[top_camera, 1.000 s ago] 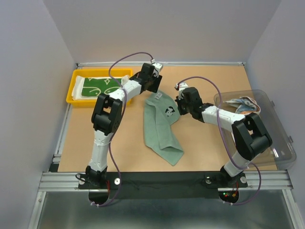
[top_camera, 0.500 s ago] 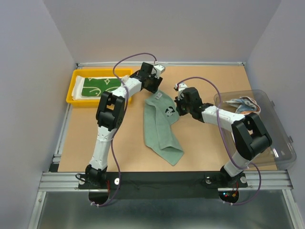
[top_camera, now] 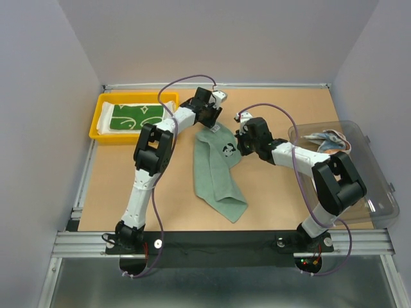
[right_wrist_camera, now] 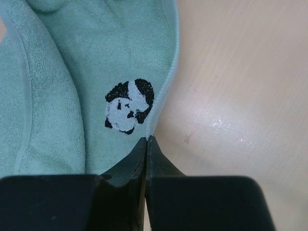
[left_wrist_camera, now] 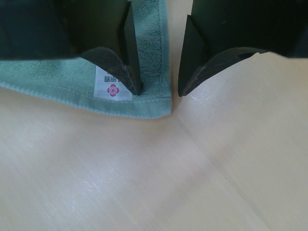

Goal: Fold and stack the towels
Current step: Flatten out the crumpled towel

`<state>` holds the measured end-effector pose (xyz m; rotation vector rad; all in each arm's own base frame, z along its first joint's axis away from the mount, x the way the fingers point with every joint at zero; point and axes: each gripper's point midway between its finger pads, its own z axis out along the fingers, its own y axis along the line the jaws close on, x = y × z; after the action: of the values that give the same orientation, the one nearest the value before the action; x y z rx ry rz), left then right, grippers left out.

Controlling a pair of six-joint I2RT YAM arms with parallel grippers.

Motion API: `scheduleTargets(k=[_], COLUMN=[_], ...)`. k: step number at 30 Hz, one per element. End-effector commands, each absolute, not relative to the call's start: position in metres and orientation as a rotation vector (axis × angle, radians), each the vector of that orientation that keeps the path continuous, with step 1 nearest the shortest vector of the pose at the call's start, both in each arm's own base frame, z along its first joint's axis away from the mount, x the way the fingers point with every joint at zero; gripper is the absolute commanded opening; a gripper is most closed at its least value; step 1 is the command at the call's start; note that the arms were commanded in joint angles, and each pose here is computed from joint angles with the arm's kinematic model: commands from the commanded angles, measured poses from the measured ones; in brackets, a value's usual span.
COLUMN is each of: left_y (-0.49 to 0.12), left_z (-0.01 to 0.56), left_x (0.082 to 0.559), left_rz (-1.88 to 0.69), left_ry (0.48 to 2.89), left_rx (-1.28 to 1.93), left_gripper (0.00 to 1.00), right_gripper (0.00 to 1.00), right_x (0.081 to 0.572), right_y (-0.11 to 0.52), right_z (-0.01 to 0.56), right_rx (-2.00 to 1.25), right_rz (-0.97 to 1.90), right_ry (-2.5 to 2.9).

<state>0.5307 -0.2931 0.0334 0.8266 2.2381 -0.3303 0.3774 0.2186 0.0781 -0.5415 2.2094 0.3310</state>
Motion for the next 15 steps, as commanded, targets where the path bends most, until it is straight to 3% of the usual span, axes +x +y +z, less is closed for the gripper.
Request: scheduleTargets(k=[1, 3, 8, 12, 15], left_y=[-0.293, -0.293, -0.290, -0.288, -0.283], left_z=[0.005, -0.003, -0.001, 0.044, 0.122], left_x=[0.512, 0.504, 0.502, 0.516, 0.530], left_rz=[-0.323, -0.323, -0.306, -0.352, -0.375], left_ry=[2.341, 2.370, 2.378, 2.289, 2.145], left_rx=[0.843, 0.856, 0.844, 0.775, 0.675], left_gripper=[0.41, 0.34, 0.00, 0.00, 0.00], right_gripper=[0.01, 0.01, 0.01, 0.01, 0.01], right_x=[0.379, 0.380, 0.386, 0.411, 0.438], right_y=[0.224, 0.223, 0.218, 0.196, 0.186], right_z=[0.081, 0.082, 0.086, 0.109, 0.146], right_rx=[-0.556, -0.553, -0.525, -0.446, -0.396], right_rz=[0.358, 0.354, 0.305, 0.126, 0.091], right_ry=[2.187, 2.184, 2.176, 2.114, 2.036])
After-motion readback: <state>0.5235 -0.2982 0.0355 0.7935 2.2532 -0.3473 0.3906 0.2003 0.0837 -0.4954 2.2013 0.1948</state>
